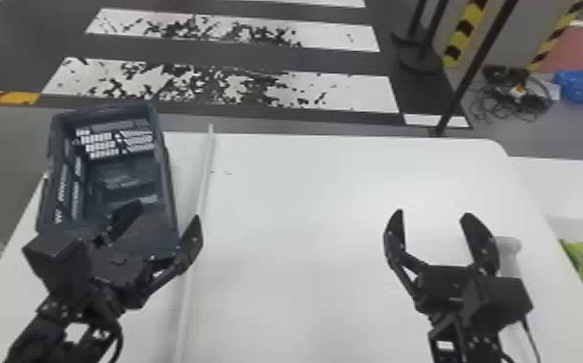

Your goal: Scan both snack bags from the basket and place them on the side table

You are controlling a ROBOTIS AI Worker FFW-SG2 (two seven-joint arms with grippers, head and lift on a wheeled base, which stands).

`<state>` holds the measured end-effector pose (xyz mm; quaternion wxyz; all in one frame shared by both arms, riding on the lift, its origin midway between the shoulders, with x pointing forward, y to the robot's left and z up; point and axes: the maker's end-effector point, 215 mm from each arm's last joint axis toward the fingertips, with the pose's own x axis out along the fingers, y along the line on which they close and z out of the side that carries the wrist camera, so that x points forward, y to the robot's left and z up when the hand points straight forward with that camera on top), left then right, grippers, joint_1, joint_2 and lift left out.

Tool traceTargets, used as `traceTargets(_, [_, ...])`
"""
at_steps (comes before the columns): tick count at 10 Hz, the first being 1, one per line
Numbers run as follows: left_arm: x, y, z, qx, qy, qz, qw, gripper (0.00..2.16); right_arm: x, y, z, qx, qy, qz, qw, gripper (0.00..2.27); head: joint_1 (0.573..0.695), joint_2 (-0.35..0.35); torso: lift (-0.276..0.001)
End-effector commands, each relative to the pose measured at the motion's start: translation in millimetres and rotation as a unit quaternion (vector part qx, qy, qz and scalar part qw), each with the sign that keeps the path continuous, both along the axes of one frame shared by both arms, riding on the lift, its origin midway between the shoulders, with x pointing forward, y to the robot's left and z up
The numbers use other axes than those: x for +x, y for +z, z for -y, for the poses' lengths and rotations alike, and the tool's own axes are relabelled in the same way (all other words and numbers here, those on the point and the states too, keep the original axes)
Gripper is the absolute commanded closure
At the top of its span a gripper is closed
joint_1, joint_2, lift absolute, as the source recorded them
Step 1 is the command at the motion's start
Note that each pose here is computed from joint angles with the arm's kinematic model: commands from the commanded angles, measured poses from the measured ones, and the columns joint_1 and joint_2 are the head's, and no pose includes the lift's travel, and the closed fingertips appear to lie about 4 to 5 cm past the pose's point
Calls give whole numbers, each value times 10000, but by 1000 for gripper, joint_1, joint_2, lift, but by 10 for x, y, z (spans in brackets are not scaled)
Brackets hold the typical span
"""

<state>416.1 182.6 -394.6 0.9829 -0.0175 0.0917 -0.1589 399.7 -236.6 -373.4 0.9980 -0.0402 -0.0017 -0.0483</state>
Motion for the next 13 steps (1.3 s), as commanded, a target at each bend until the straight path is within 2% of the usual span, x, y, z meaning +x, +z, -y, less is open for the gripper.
traceTargets(1, [-5, -4, 4, 5, -9, -5, 10000, 100, -7, 30, -6, 20, -6, 53, 10000, 56, 695, -75, -75])
traceTargets(13, [15, 11, 9, 8, -23, 8, 10000, 100, -12, 74, 3, 81, -20, 105, 9999, 60, 695, -77, -75])
